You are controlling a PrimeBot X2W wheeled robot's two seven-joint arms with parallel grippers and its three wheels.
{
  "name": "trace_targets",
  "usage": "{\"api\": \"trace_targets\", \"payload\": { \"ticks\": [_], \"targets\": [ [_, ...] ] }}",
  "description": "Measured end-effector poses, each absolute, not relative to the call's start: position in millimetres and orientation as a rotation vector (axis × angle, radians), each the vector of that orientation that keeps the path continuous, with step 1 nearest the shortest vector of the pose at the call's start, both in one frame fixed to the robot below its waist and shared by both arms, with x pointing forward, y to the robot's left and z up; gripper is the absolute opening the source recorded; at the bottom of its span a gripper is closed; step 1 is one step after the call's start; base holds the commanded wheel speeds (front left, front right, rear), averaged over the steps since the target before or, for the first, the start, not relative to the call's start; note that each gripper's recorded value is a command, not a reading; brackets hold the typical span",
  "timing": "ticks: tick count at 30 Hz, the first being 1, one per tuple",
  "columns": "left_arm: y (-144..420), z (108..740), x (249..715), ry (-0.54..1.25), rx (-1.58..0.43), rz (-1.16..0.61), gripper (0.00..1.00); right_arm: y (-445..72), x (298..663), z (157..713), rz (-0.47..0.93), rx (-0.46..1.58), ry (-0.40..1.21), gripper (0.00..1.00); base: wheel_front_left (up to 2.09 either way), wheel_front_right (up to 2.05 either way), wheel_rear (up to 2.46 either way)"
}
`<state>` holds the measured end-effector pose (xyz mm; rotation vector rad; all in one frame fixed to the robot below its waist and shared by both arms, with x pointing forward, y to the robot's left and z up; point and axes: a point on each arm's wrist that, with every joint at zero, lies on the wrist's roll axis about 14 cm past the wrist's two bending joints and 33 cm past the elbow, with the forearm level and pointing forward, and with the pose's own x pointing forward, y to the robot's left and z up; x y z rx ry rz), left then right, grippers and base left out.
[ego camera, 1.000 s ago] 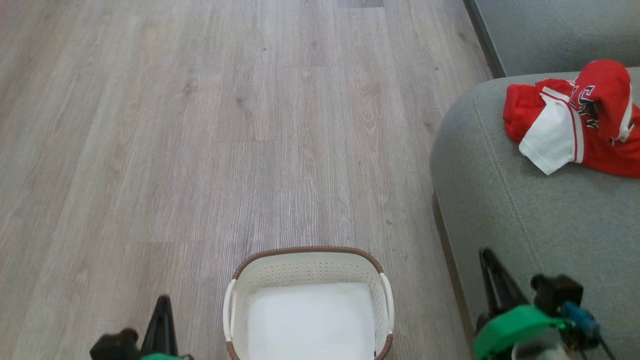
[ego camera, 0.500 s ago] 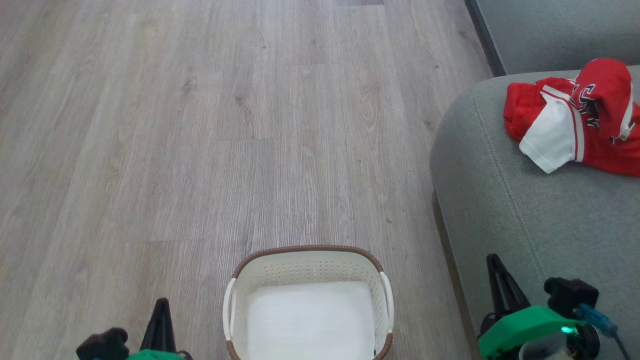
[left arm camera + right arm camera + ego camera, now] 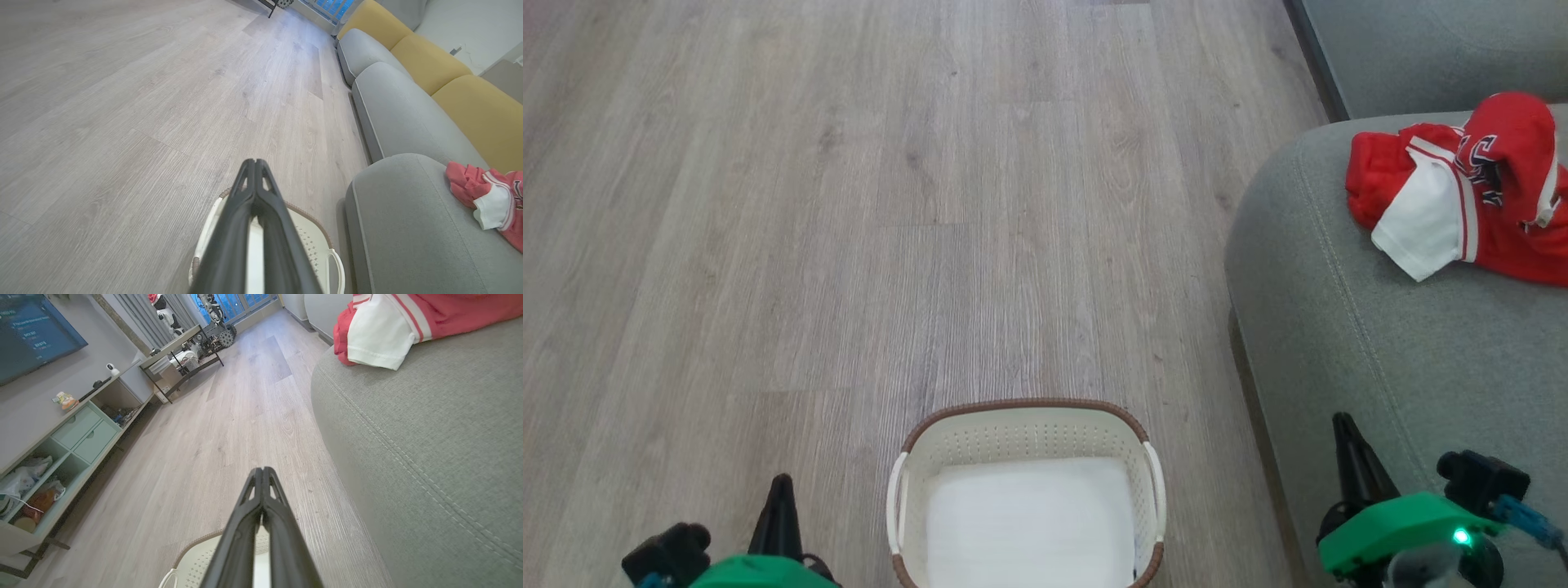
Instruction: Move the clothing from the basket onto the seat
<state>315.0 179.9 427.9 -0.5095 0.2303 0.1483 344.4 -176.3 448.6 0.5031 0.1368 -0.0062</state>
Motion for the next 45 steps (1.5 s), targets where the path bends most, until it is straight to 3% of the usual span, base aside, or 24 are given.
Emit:
{"api": "trace_targets", "payload": {
  "ticks": [45],
  "targets": [
    [184,435,338,0.239,-1.009,0.165,0.0,-196,358,456,-0.105,0.995,0.126,0.0,0.0,0.0,0.0]
  ]
}}
